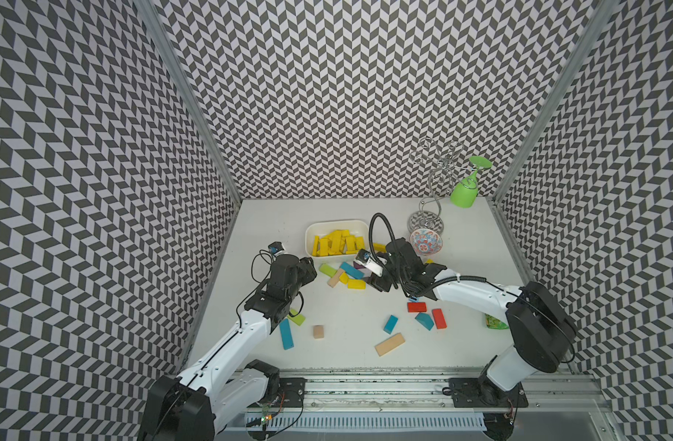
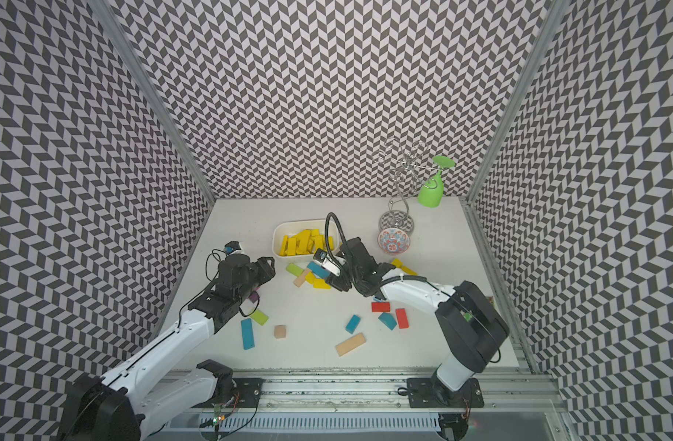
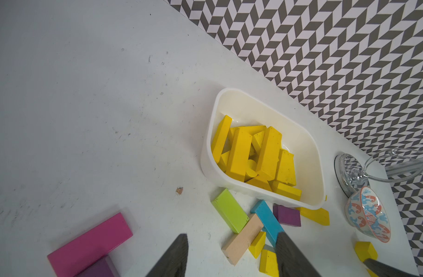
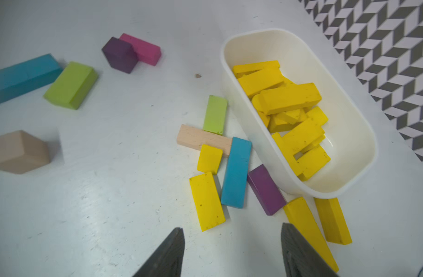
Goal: Pick out the yellow building blocks
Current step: Place the building block in the storage box, then pick up the building block from the center of the board.
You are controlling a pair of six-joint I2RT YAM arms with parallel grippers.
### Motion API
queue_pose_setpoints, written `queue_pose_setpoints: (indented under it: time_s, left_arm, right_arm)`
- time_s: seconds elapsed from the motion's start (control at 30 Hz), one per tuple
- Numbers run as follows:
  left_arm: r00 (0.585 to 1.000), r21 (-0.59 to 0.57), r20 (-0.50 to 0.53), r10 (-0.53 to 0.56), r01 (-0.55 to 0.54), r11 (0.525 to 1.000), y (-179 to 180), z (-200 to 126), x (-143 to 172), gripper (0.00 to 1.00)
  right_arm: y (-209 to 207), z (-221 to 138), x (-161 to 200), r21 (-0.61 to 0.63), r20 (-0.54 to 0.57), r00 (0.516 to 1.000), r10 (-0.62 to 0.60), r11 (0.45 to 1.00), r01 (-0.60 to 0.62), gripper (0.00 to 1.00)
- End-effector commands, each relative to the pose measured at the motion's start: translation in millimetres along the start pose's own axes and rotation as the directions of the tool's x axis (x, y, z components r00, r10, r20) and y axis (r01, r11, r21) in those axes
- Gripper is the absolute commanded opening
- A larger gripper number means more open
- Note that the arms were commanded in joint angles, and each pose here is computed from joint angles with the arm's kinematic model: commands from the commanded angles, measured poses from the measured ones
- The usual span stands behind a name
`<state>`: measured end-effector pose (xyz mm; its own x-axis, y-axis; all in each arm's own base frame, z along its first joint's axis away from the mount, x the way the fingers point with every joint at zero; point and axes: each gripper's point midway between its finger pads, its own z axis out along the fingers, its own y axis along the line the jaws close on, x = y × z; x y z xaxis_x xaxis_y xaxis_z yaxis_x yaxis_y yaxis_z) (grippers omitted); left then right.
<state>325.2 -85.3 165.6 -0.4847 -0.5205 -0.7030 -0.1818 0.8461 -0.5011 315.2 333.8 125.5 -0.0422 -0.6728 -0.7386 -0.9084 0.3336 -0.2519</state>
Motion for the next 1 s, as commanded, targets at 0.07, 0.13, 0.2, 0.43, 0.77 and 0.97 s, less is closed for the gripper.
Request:
queue_pose_setpoints:
  time_s: [0.07,0.13,0.2,0.43,0.77,0.97]
  left_arm:
    - [0.998,0.027,0.039,-0.055,0.054,0.998,-3.0,-5.7,-8.8,0.60]
    - [0.997,0.026,0.041,-0.060,0.059,0.998,-2.7,-6.7,-9.6,0.60]
    - [0.997,0.025,0.045,-0.062,0.061,0.998,-2.5,-8.1,-10.4,0.60]
    - [0.997,0.017,0.057,-0.061,0.060,0.998,-1.0,-10.4,-12.9,0.61]
    - [0.997,0.015,0.061,-0.054,0.054,0.998,-0.6,-10.2,-14.7,0.61]
    - [0.998,0.021,0.051,-0.043,0.042,0.999,-3.6,-9.0,-15.2,0.61]
  right_arm:
    - [23.6,25.2,3.6,-0.161,0.002,0.989,-0.147,0.976,0.146,0.62]
    - [28.0,35.4,9.5,-0.203,-0.025,0.989,-0.145,0.970,0.137,0.60]
    - [30.6,41.9,11.4,-0.220,-0.033,0.989,-0.147,0.966,0.136,0.59]
    - [34.4,61.9,14.6,-0.252,-0.052,0.986,-0.158,0.958,0.140,0.54]
    - [36.1,87.3,25.4,-0.260,-0.117,0.978,-0.174,0.955,0.139,0.49]
    - [38.5,97.3,39.2,-0.254,-0.166,0.969,-0.183,0.957,0.138,0.49]
